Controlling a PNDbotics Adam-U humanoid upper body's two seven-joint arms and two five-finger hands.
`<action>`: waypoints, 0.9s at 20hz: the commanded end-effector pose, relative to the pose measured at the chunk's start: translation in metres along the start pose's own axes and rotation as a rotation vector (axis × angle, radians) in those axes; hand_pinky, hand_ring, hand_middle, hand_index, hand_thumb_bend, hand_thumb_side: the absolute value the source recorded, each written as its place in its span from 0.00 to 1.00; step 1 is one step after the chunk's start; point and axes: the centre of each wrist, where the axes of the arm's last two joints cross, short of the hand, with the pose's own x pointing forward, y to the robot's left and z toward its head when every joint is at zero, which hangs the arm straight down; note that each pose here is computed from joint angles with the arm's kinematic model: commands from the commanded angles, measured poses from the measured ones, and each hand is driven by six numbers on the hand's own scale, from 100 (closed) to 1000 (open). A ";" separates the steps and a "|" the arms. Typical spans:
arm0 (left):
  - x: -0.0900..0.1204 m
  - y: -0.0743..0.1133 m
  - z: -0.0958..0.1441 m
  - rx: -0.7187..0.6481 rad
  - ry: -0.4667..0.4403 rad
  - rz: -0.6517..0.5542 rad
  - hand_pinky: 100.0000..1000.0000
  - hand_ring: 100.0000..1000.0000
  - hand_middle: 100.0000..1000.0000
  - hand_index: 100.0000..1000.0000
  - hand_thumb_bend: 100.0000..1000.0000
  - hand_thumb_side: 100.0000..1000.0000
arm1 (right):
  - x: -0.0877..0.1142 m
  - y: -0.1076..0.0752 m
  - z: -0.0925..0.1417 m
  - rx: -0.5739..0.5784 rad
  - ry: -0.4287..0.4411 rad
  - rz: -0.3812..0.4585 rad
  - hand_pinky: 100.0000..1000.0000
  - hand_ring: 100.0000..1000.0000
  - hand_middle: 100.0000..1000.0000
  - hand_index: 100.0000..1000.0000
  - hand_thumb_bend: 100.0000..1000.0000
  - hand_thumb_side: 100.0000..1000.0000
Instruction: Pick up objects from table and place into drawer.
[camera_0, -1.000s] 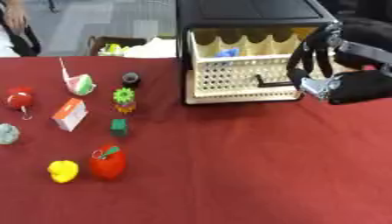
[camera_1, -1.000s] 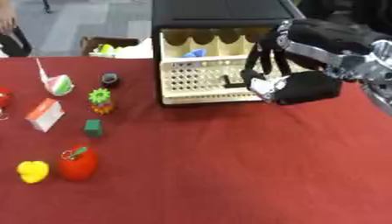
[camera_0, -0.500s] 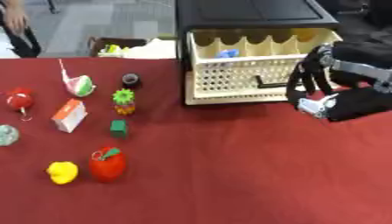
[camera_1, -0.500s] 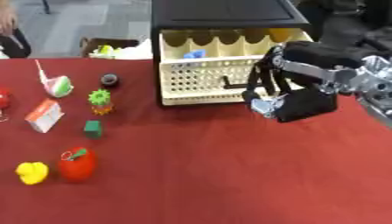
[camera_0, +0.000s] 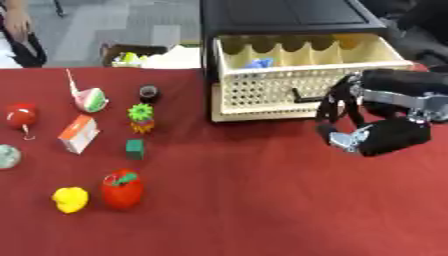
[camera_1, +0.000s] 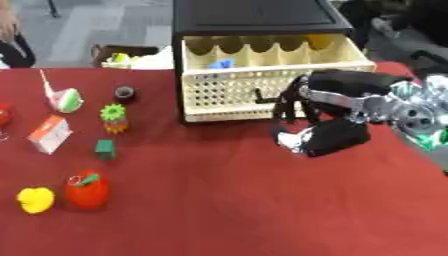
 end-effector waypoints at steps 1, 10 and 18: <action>0.006 0.001 -0.004 0.002 -0.018 0.012 0.42 0.54 0.55 0.75 0.00 0.80 | 0.003 -0.005 0.001 0.014 0.023 0.029 0.04 0.40 0.58 0.74 0.00 0.69; 0.005 0.001 -0.001 0.018 -0.006 0.020 0.42 0.54 0.55 0.75 0.00 0.80 | 0.004 -0.001 -0.002 0.049 0.078 0.019 0.04 0.40 0.63 0.77 0.00 0.70; 0.003 0.001 0.001 0.025 0.005 0.023 0.42 0.54 0.55 0.75 0.00 0.80 | 0.004 -0.002 -0.001 0.040 0.120 -0.002 0.03 0.40 0.62 0.81 0.00 0.68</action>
